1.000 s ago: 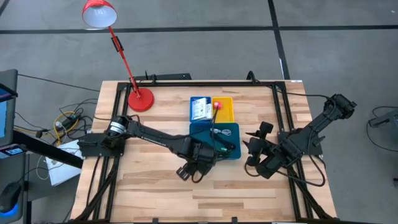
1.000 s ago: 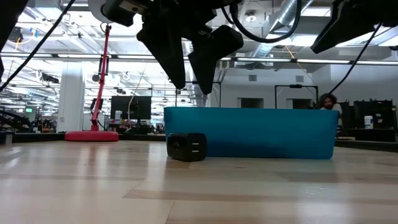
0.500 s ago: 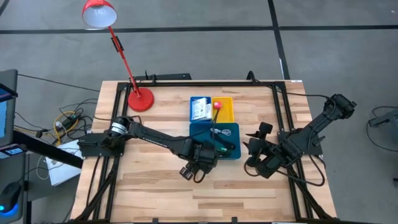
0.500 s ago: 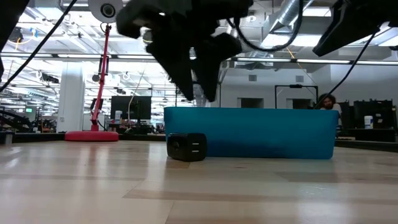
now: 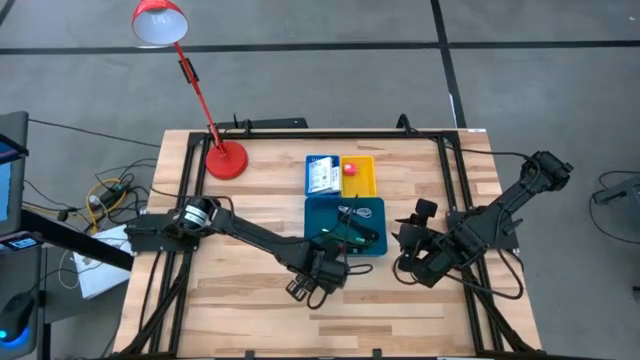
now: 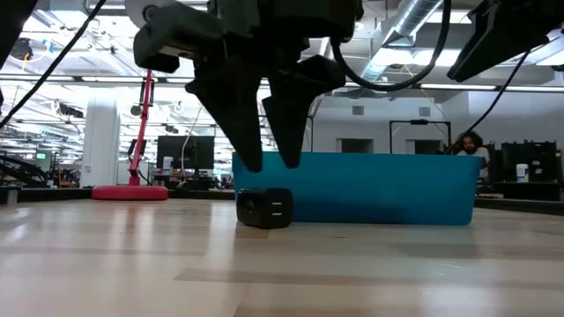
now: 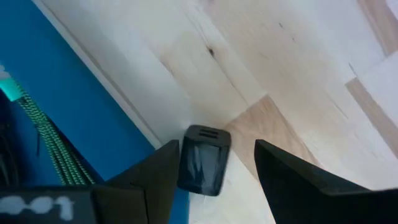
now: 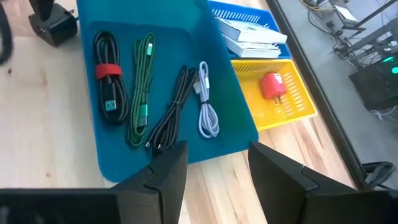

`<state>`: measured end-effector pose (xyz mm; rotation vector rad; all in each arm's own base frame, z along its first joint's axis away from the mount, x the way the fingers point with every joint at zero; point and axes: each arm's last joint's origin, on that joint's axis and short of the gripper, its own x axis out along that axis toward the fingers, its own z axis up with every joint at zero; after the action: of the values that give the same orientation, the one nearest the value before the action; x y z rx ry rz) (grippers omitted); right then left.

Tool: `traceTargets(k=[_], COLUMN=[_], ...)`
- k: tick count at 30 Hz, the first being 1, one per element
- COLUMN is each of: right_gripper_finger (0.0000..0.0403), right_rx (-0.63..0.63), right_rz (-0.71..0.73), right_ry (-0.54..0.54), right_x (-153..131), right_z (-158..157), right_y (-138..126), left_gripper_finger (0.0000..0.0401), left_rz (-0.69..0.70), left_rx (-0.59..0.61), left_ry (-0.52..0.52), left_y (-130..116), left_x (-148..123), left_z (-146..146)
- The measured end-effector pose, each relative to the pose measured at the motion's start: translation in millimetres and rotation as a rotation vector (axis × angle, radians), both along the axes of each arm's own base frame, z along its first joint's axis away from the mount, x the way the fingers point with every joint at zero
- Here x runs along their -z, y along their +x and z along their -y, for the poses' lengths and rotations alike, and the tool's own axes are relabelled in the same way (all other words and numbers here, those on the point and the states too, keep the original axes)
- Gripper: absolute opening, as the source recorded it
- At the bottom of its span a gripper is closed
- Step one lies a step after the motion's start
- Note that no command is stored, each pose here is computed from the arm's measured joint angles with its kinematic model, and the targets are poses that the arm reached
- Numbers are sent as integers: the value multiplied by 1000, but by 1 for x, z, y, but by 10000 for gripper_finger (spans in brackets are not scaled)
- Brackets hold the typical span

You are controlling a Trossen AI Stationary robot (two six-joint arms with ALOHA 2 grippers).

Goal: Pick and place items into bin
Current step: Put the black charger adapter into the yellow basket

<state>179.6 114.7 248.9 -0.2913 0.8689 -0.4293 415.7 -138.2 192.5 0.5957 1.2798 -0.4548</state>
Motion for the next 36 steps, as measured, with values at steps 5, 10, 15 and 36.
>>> traceTargets(k=[5, 10, 15, 36], right_gripper_finger=[166, 164, 164, 164], right_rx=[-1, -7, -14, -14], right_rz=[5, -6, -5, 2], right_ry=[10, 32, 32, 38], right_x=[0, 0, 0, 0], right_z=[-1, -1, -3, -3], right_y=[1, 1, 0, 1], left_gripper_finger=[199, 199, 198, 198], left_rz=[-15, -36, -29, -82], left_rx=[2, -3, -4, -3], left_ry=[4, 12, 25, 35], left_y=[-1, -3, -2, 2], left_x=[0, 1, 1, 24], left_z=[-1, -4, -4, -2])
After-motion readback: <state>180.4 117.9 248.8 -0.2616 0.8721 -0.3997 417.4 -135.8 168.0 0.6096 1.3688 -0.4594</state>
